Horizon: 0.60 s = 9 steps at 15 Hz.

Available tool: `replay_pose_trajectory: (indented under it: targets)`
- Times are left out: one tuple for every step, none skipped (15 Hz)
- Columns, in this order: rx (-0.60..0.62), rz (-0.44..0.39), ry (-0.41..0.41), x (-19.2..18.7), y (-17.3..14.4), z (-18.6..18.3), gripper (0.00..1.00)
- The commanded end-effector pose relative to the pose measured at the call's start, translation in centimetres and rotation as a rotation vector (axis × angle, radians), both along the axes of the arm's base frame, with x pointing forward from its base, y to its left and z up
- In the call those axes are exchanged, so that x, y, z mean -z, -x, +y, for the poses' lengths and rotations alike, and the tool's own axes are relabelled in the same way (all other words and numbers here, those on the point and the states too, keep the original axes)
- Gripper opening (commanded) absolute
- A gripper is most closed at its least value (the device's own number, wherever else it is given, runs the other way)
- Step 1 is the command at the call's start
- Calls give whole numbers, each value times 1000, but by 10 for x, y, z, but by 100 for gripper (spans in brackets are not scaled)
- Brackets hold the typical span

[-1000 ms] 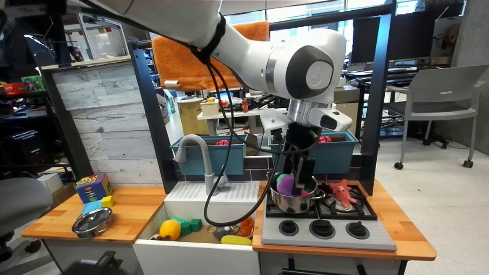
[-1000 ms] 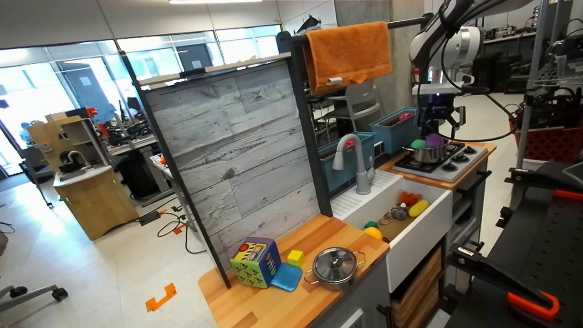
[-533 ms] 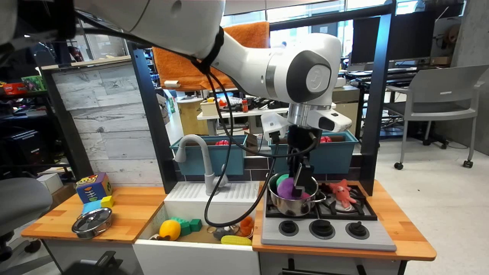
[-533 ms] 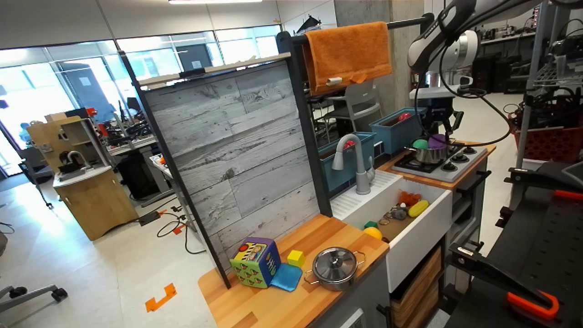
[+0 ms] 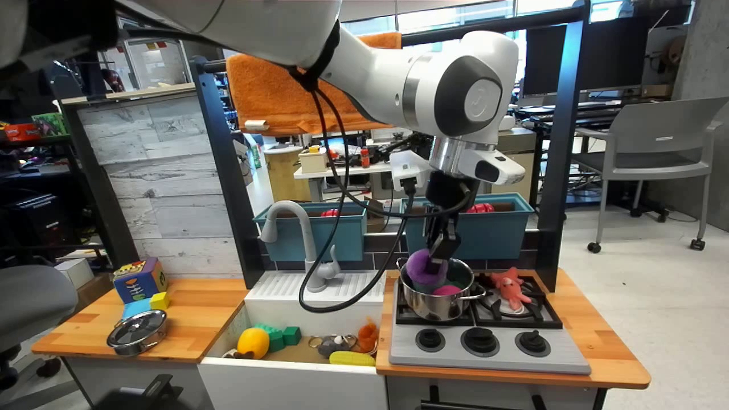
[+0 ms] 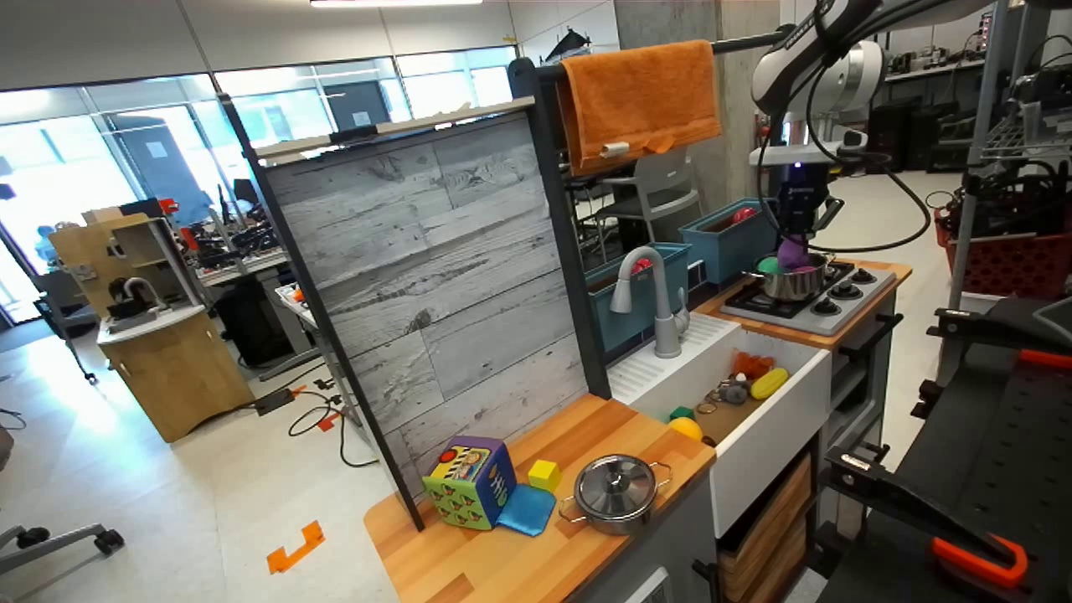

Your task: Put the purple plushy in the sink

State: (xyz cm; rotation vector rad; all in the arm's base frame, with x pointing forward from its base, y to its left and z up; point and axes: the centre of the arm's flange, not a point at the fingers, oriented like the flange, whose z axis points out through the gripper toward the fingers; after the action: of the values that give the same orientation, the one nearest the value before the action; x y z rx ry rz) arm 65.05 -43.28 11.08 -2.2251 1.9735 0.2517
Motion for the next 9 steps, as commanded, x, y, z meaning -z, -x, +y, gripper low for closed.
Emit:
replay_pose_trajectory:
  targets:
    - [-50,-49,-127,-35,-14,-19,6]
    - [-74,-53,-164,-44,-11,-17,6]
    - [-113,-50,-213,-54,-8,-12,6]
    - [-143,-44,-253,-62,-6,-5,6]
    - [-178,-32,-295,-68,-5,3,6]
    - [-215,-11,-332,-73,-4,16,6]
    - [-250,7,-371,-76,-4,27,6]
    - [-291,23,-402,-78,-4,39,6]
    - [-339,41,-424,-79,-4,49,6]
